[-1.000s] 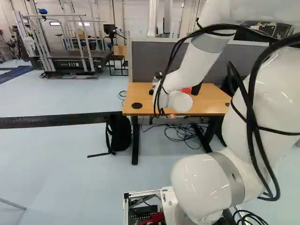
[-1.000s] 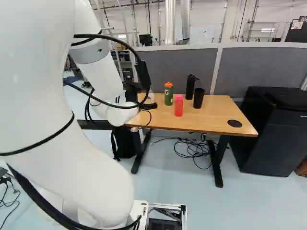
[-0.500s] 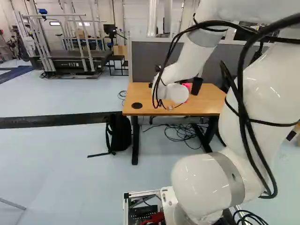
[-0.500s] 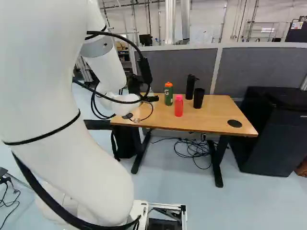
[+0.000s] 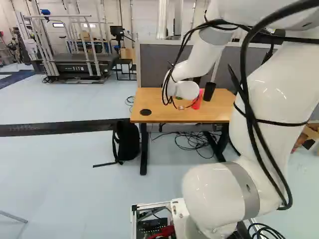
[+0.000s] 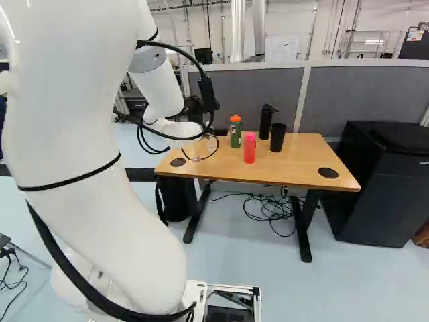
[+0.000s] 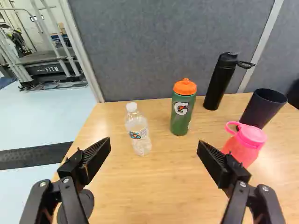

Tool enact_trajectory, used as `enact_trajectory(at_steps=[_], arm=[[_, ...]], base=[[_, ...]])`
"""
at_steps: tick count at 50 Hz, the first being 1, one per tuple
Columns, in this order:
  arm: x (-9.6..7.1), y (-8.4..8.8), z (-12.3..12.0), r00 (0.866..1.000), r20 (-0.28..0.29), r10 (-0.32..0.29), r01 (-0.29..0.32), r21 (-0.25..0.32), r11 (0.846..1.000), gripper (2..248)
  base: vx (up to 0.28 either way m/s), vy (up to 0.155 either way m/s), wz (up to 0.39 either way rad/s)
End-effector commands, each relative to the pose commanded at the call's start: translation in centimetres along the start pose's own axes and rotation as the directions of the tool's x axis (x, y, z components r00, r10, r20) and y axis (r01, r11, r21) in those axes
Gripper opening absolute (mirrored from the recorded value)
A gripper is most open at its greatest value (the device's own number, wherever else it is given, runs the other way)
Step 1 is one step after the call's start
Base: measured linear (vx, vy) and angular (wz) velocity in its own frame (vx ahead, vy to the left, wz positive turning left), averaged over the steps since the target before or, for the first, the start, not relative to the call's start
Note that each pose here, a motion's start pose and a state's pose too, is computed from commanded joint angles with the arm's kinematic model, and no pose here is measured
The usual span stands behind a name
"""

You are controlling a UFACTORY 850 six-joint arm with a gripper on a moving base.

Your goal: Pick up the green bottle from the table

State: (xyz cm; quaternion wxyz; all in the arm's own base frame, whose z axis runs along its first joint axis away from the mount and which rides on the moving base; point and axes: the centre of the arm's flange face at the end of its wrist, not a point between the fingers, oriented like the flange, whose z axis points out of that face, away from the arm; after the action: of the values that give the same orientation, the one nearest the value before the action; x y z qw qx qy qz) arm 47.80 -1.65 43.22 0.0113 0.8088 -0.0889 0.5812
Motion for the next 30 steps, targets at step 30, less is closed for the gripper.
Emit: enact_trajectory(at_steps=[30], arm=[[4.0, 2.5, 3.9, 0.995, 0.003, 0.098, -0.098, -0.095, 0.991, 247]], base=[[0.000, 0.000, 0.000]])
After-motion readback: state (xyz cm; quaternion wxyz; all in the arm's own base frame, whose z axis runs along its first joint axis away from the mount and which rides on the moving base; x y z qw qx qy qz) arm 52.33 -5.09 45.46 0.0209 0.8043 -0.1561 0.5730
